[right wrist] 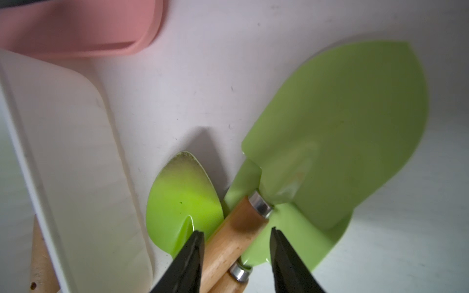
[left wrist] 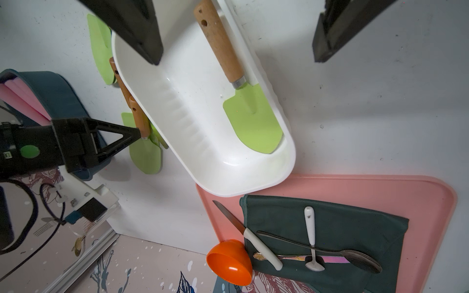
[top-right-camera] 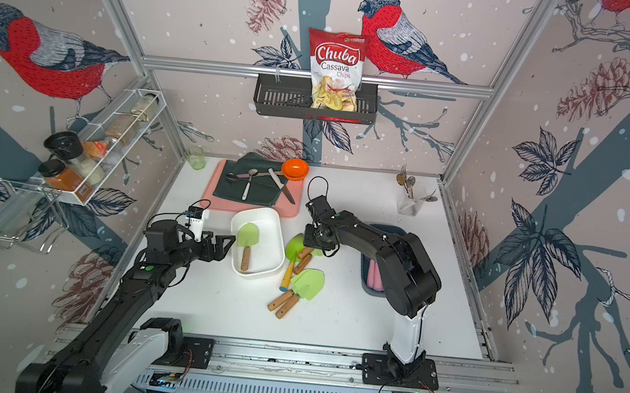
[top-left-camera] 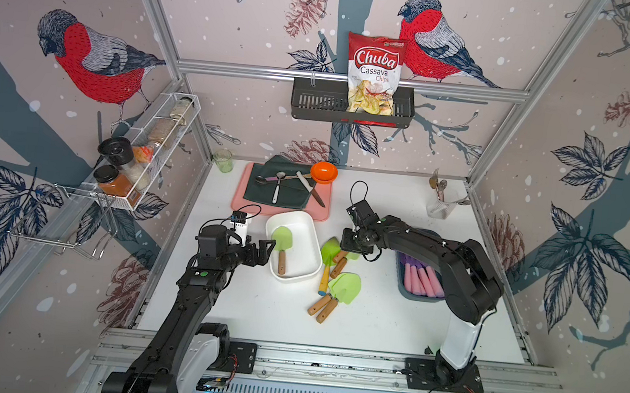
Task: Sort the small shovels by color and place them into the storage box
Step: Pick up the shovel from the center of the board.
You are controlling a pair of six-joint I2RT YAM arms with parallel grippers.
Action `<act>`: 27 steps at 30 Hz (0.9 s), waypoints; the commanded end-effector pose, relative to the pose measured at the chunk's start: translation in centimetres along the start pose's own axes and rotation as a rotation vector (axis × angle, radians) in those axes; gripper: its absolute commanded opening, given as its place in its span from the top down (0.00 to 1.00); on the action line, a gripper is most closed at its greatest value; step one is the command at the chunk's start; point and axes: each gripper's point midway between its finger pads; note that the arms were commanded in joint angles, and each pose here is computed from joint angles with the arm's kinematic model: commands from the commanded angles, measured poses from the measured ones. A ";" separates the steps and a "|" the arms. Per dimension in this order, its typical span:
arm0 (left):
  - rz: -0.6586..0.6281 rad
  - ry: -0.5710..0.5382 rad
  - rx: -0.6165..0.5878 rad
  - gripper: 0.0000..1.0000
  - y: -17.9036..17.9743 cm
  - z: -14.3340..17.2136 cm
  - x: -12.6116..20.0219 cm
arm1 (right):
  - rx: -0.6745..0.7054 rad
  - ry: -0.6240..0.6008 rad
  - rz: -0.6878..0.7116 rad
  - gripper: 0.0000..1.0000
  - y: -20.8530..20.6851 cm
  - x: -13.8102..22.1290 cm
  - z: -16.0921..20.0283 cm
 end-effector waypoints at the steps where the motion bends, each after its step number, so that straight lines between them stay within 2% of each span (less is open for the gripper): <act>1: 0.026 -0.051 -0.010 0.04 -0.5 -1.0 0.1 | -0.014 0.009 0.101 0.49 -1.5 -0.3 0.6; 8: 0.047 -0.073 -0.009 0.04 -1.0 -0.9 0.3 | -0.035 0.016 0.100 0.51 -1.9 -1.9 0.6; 12: 0.062 -0.080 -0.006 0.04 -1.3 -0.8 0.3 | -0.036 0.034 0.127 0.59 -2.3 -2.8 0.6; 18: 0.061 -0.072 0.005 0.04 -1.2 -0.7 0.0 | -0.022 0.028 0.173 0.81 -2.8 -2.1 0.1; 23: 0.061 -0.054 0.019 0.04 -0.9 -0.5 -0.5 | -0.006 -0.021 0.197 0.90 -2.8 -0.2 -1.0; 27: 0.063 -0.046 0.025 0.04 -0.8 -0.4 -0.7 | -0.002 -0.083 0.142 0.94 -1.7 2.0 -1.9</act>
Point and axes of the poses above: each gripper's point midway between its finger pads, its own x axis back along the fingers, its own y axis along the line the jaws close on, z = x × y, and after that the axes turned 10 degrees about -x, right-handed
